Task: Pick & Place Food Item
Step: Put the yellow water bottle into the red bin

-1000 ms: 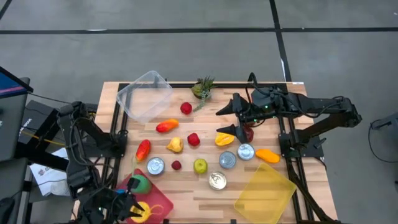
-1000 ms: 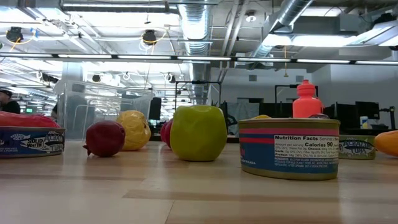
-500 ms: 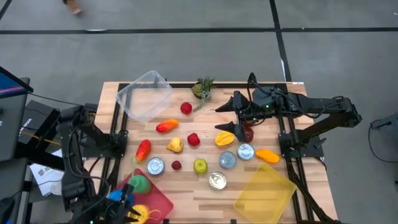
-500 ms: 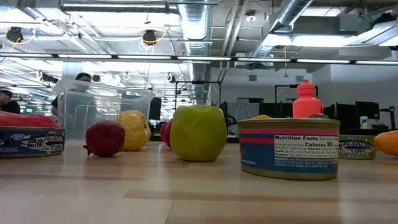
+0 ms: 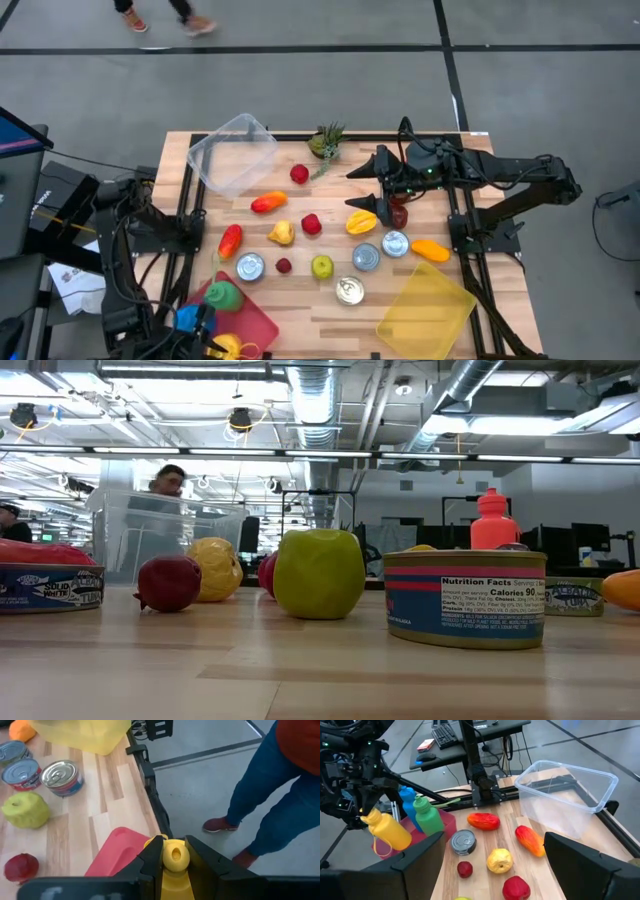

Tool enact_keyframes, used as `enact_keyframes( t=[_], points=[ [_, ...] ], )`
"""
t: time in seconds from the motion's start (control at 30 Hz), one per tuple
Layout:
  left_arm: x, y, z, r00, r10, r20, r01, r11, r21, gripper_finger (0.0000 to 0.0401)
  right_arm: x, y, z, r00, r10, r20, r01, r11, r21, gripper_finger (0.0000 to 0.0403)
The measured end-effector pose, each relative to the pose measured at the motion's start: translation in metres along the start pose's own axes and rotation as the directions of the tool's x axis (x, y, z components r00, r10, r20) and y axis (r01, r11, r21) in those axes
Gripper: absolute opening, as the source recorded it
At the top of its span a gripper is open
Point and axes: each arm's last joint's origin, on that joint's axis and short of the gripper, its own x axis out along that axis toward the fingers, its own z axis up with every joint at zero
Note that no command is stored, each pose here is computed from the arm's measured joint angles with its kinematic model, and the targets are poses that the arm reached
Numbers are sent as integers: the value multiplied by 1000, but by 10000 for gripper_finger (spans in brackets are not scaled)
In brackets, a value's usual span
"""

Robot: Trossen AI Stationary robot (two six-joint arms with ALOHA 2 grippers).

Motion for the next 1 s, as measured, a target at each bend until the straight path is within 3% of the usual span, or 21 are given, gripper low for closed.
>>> enact_keyframes(
  t=[0.67, 1.0],
  points=[
    [6, -2, -13, 1000, -5, -5, 5, 1000, 4, 67, 0, 0, 0, 1000, -8, 4, 8, 1000, 0, 329],
    [5, -2, -13, 1000, -9, -7, 9, 1000, 3, 108, 0, 0, 0, 1000, -8, 2, 8, 1000, 0, 329]
  ],
)
